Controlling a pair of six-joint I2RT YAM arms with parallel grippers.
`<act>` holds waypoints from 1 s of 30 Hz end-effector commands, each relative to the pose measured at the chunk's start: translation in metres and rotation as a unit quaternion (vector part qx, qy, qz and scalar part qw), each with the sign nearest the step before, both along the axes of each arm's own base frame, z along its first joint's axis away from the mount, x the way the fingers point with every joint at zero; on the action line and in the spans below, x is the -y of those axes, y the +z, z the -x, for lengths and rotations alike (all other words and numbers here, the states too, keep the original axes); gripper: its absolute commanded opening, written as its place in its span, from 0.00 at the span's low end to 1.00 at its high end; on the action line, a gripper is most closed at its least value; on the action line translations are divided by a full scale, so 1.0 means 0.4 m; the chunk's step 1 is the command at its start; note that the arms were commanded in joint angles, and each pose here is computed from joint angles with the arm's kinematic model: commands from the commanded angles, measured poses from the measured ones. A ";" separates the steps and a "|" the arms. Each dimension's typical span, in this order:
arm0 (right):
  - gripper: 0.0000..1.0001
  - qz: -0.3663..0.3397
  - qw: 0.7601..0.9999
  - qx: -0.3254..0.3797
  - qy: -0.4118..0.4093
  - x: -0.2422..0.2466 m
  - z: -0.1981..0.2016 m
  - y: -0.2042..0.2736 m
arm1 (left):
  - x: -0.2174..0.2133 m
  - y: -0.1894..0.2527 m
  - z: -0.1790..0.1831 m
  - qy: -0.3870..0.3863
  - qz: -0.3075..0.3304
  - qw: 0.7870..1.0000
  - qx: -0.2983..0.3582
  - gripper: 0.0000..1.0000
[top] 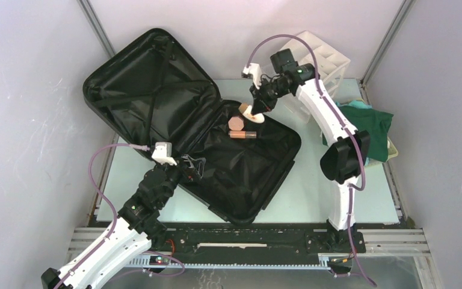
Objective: Open, take out, and arrange the luggage
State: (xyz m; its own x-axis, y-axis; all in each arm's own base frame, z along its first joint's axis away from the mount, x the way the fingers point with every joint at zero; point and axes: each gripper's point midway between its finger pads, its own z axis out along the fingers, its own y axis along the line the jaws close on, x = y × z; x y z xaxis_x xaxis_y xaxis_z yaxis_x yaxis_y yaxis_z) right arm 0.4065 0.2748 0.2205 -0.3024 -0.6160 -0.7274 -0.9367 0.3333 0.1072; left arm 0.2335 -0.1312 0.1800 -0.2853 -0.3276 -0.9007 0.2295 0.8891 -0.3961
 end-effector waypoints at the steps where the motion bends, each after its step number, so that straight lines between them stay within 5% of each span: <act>1: 0.00 -0.038 0.997 0.057 -0.016 0.030 -0.012 0.119 | 0.002 0.007 -0.002 0.001 0.011 1.000 0.002 0.96; 30: 0.00 -0.016 0.948 0.183 -0.260 0.299 -0.250 0.231 | 0.002 0.002 -0.002 0.003 0.018 1.000 0.000 0.96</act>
